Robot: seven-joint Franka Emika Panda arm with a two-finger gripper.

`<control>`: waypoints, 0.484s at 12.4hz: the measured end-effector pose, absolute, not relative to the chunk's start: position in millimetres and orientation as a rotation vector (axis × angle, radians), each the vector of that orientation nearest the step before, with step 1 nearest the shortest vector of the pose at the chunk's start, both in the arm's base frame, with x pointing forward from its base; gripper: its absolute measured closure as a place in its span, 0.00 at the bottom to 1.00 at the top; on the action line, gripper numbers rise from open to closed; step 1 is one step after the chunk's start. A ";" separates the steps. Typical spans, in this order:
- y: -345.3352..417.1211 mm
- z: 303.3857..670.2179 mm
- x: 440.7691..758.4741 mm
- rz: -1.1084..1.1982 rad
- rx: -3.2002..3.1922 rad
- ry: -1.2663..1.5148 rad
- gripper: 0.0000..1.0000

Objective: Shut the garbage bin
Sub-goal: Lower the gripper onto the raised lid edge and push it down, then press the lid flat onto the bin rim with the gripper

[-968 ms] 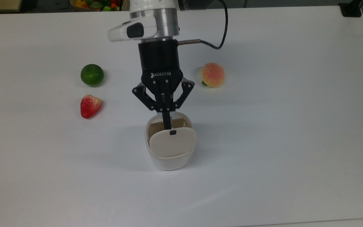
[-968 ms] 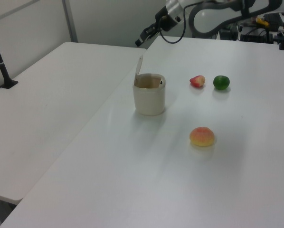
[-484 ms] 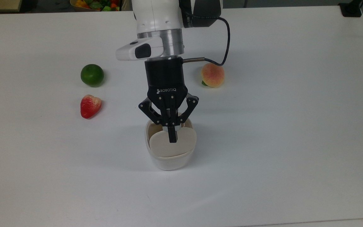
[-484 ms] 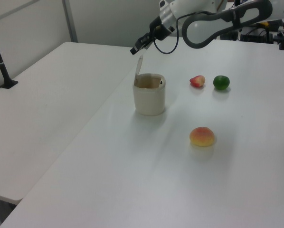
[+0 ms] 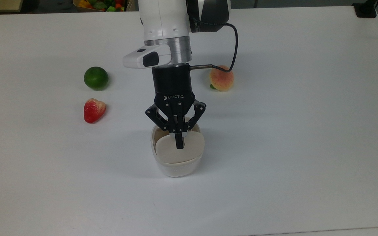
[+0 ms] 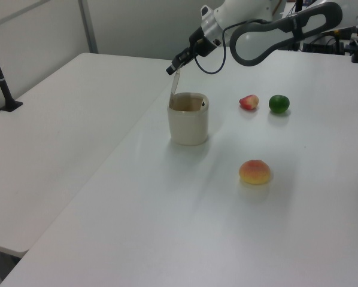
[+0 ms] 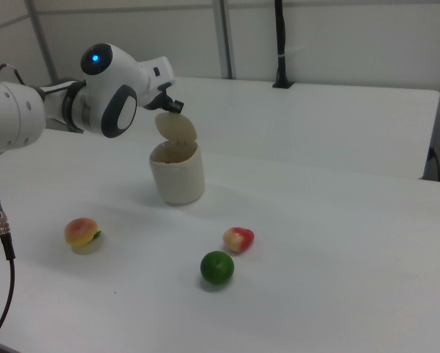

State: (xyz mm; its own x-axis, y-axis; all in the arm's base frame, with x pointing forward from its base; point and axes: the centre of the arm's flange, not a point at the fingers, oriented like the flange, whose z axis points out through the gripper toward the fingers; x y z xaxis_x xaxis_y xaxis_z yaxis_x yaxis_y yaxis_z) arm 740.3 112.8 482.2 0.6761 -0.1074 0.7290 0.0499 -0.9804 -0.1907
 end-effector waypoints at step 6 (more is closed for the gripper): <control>106.9 466.1 715.8 -1.062 -2.761 0.050 0.99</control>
